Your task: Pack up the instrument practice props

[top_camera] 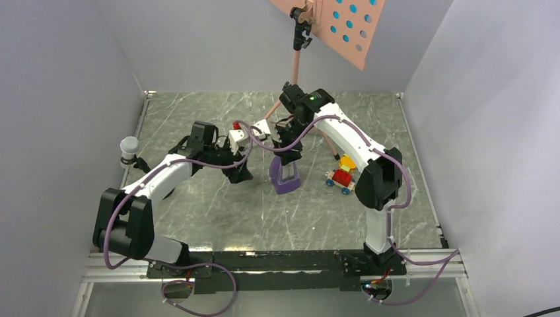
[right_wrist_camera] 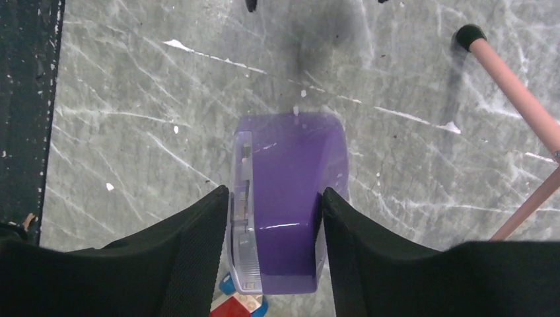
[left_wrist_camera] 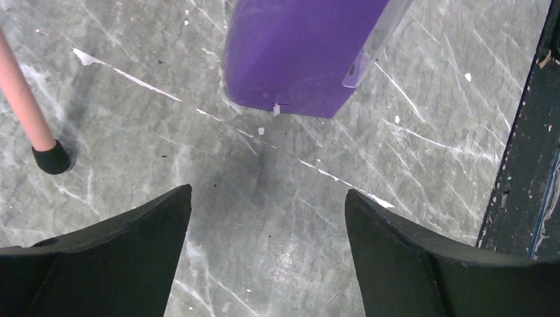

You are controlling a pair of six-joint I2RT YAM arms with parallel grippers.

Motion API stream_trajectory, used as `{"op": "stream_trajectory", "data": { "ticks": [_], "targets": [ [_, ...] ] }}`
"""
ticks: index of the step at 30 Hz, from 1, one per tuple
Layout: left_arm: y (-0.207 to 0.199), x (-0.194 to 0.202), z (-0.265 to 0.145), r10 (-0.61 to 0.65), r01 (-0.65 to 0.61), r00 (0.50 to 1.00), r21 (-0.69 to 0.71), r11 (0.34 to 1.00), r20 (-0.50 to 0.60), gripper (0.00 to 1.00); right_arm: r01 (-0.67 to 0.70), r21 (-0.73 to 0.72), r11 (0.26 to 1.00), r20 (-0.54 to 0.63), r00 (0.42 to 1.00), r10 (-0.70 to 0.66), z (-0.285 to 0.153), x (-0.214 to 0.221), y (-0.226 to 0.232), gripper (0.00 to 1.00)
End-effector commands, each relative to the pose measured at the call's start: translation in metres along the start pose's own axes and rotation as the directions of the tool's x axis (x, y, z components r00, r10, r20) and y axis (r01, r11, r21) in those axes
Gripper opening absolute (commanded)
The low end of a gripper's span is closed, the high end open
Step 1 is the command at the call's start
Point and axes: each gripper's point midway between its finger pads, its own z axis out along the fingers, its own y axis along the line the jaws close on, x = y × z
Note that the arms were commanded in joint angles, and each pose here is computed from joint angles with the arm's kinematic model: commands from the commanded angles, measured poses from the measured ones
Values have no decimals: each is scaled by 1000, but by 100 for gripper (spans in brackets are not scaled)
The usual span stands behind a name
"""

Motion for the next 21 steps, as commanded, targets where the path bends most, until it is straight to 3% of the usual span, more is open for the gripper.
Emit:
{"op": "stream_trajectory", "data": {
  "ticks": [1, 7, 11, 13, 21],
  "targets": [
    [-8, -6, 3, 115, -115, 993, 35, 993, 2, 89, 6, -8, 1000, -96, 995, -7, -3, 24, 3, 49],
    [-16, -8, 12, 177, -178, 984, 76, 981, 28, 90, -14, 39, 999, -143, 990, 20, -5, 46, 4, 42],
    [-23, -10, 21, 239, -243, 970, 101, 965, 50, 92, -83, 86, 993, -121, 988, 93, -11, 62, 3, 11],
    [-26, -13, 28, 273, -279, 960, 106, 955, 64, 95, -147, 120, 982, -81, 984, 157, -19, 72, 1, 0],
    [-39, -25, 58, 355, -367, 930, 169, 915, 99, 99, -333, 191, 923, 92, 943, 321, -51, 103, 15, 0]
  ]
}}
